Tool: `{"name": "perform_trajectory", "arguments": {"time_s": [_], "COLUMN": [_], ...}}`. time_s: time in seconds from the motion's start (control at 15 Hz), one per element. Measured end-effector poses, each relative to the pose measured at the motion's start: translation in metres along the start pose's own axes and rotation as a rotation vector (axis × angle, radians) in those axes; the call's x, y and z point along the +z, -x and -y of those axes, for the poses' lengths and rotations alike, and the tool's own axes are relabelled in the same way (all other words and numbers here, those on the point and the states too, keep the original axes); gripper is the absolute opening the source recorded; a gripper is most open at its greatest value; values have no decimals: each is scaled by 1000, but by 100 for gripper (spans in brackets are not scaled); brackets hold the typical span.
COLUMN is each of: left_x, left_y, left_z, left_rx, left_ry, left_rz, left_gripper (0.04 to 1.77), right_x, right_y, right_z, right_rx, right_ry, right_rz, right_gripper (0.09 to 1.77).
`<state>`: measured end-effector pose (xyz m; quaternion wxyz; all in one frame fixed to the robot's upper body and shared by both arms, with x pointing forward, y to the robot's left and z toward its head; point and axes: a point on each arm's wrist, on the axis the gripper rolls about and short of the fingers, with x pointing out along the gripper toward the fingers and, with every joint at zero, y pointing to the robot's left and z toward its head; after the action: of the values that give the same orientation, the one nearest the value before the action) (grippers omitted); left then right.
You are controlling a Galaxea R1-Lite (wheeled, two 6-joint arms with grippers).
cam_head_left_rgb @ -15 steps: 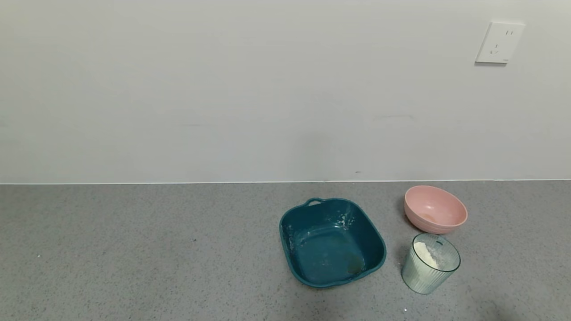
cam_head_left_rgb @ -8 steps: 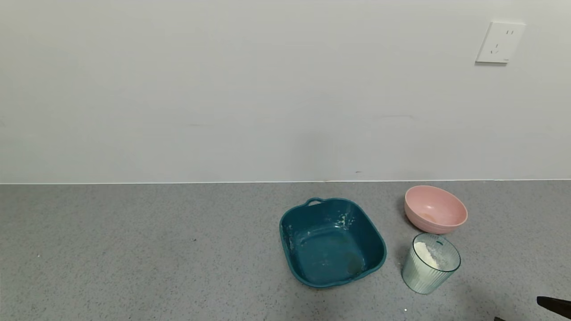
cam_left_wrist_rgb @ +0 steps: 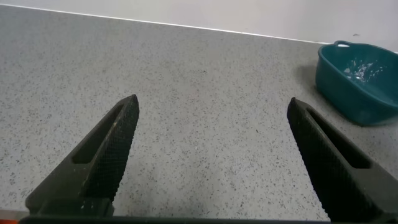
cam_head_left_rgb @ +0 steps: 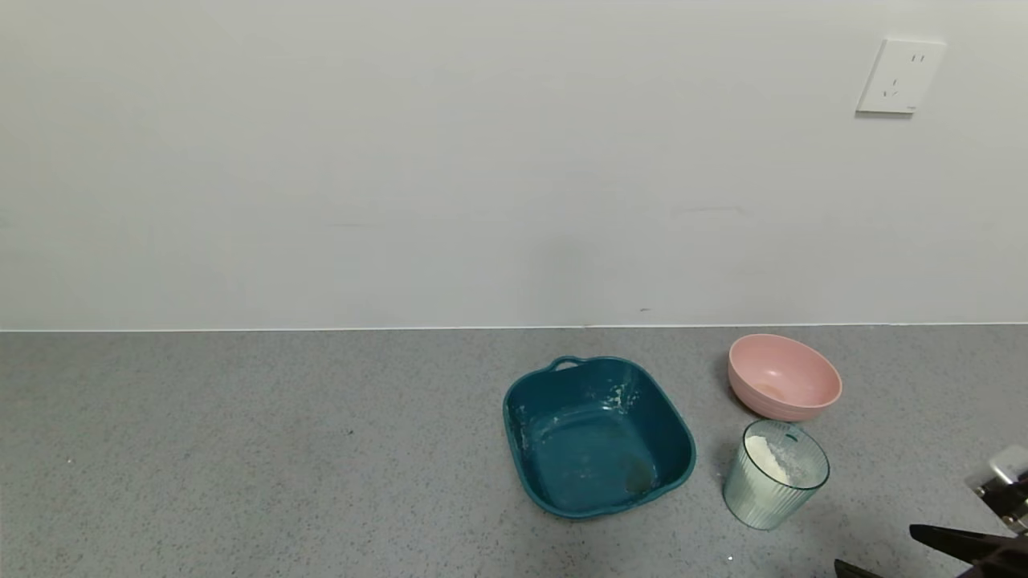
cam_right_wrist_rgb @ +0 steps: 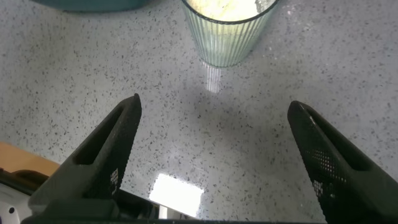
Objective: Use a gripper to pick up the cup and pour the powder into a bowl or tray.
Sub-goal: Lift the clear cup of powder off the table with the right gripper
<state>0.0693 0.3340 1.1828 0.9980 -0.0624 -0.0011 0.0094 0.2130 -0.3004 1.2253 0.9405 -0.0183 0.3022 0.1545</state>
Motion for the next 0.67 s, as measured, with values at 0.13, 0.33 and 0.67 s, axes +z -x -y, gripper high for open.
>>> {"name": "perform_trajectory", "arguments": {"time_s": [0.13,0.33,0.67], "left_x": [0,0,0], "left_y": [0,0,0], "left_z": [0,0,0], "left_rx": [0,0,0], "left_ry": [0,0,0], "left_rz": [0,0,0], "left_gripper": [172,172,172], "right_x": [-1,-3,-1], "right_y": [-9,-18,-23], "right_z": [-2,-2,-2], "right_rx": [0,1,-3], "right_ry": [8,5,7], "right_rz": [-26,-68,-62], "right_gripper": [171,171,171]}}
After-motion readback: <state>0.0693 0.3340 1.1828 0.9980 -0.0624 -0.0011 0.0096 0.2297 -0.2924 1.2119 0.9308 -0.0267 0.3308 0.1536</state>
